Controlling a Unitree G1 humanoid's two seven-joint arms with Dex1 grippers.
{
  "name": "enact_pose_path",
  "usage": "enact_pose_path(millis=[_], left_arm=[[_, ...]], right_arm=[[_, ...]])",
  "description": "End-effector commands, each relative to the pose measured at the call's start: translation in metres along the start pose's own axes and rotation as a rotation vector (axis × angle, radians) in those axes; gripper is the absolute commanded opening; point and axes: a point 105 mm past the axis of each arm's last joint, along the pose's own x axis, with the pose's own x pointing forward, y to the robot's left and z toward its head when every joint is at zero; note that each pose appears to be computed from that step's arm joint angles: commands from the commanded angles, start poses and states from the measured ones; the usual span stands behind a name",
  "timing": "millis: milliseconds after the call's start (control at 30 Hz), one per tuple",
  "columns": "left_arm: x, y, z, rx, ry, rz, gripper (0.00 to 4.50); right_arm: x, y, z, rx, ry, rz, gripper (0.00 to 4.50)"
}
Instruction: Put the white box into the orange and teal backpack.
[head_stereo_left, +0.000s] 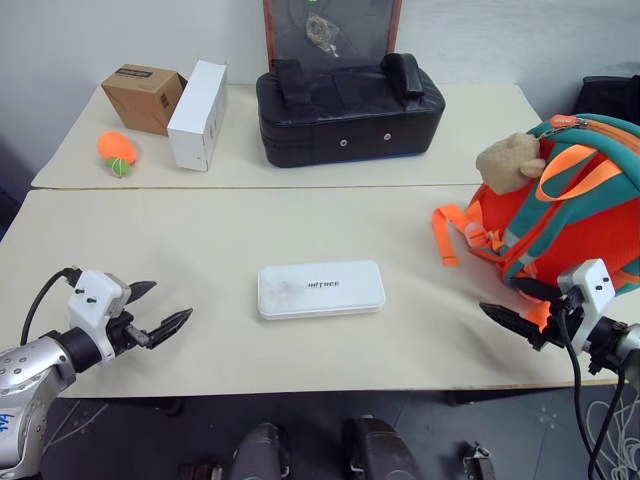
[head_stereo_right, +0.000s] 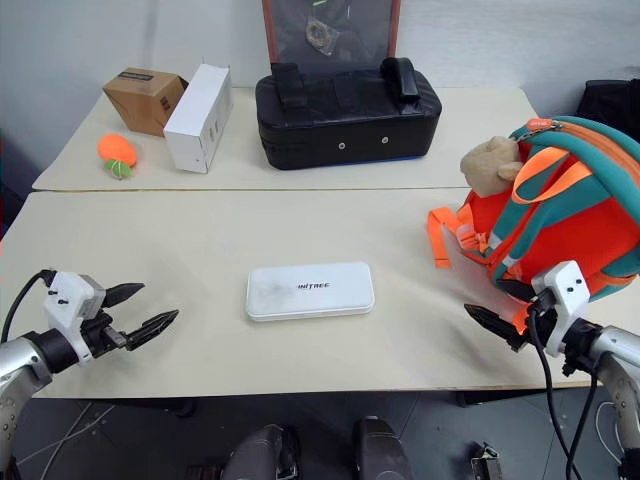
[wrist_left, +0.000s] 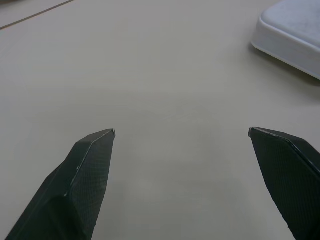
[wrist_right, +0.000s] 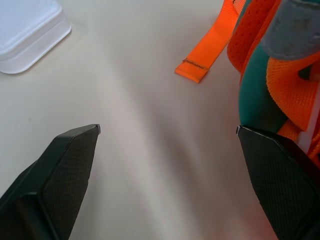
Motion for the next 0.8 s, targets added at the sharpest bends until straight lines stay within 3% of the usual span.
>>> enact_pose_path(millis=[33, 700, 800], left_arm=[[-0.0056, 0.0015, 0.0123, 0.047, -0.029, 0.011, 4.50], [-0.0036, -0.0002, 0.0131, 0.023, -0.023, -0.001, 4.50], [-0.0037, -0.0048, 0.0142, 0.010, -0.034, -0.030, 3.87]], right_arm=[[-0.0023, -0.0027, 0.0052, -0.027, -0.017, -0.012, 4.49], [0.0027, -0.0023, 0.0093, -0.039, -0.044, 0.000, 4.49], [0.0024, 0.0016, 0.0137, -0.042, -0.064, 0.024, 3.85]])
